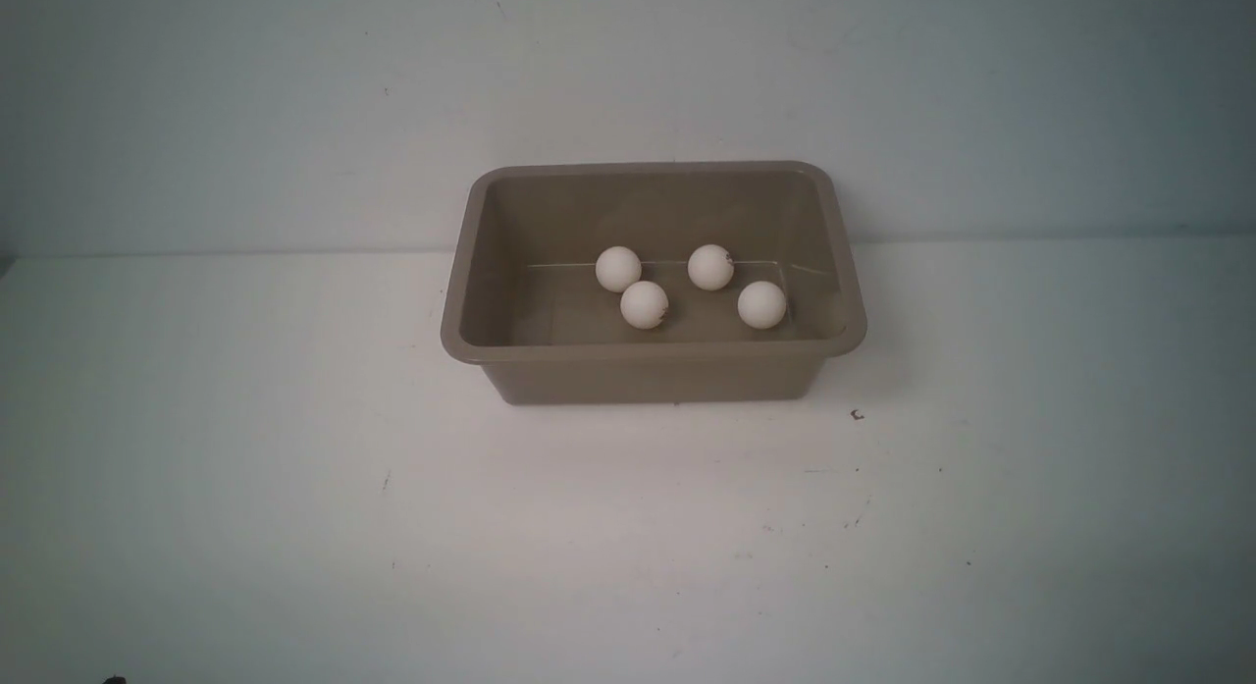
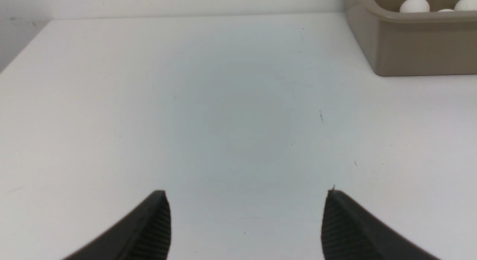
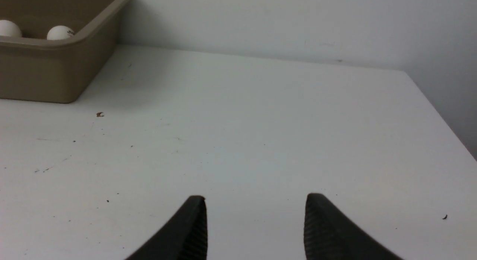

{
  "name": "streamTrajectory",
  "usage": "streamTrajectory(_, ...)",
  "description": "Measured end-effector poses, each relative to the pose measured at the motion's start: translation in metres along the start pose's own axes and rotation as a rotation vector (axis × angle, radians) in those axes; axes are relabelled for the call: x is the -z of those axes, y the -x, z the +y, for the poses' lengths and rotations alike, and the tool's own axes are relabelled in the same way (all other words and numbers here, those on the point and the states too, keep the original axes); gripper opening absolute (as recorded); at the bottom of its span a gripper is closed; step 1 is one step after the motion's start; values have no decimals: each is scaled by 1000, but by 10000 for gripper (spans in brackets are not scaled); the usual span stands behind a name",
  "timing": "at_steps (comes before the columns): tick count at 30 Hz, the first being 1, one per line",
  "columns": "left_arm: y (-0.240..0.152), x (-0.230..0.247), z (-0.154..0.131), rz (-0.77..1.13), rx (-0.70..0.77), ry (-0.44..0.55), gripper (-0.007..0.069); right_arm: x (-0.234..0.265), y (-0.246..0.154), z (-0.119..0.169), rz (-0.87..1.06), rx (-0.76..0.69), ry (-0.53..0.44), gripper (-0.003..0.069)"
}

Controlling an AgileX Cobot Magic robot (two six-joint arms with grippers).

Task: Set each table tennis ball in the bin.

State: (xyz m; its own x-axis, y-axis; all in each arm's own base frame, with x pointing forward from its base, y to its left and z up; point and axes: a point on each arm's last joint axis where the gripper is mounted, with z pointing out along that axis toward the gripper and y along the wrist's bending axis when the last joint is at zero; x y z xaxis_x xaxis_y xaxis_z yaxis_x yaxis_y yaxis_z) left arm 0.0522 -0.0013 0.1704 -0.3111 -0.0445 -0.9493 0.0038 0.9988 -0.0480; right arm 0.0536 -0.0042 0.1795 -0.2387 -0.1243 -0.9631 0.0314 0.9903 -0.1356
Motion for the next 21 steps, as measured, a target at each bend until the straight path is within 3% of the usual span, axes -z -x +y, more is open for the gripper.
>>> streamTrajectory(21,0,0,0,0,0,0,490,0,0,1,1,53,7,335)
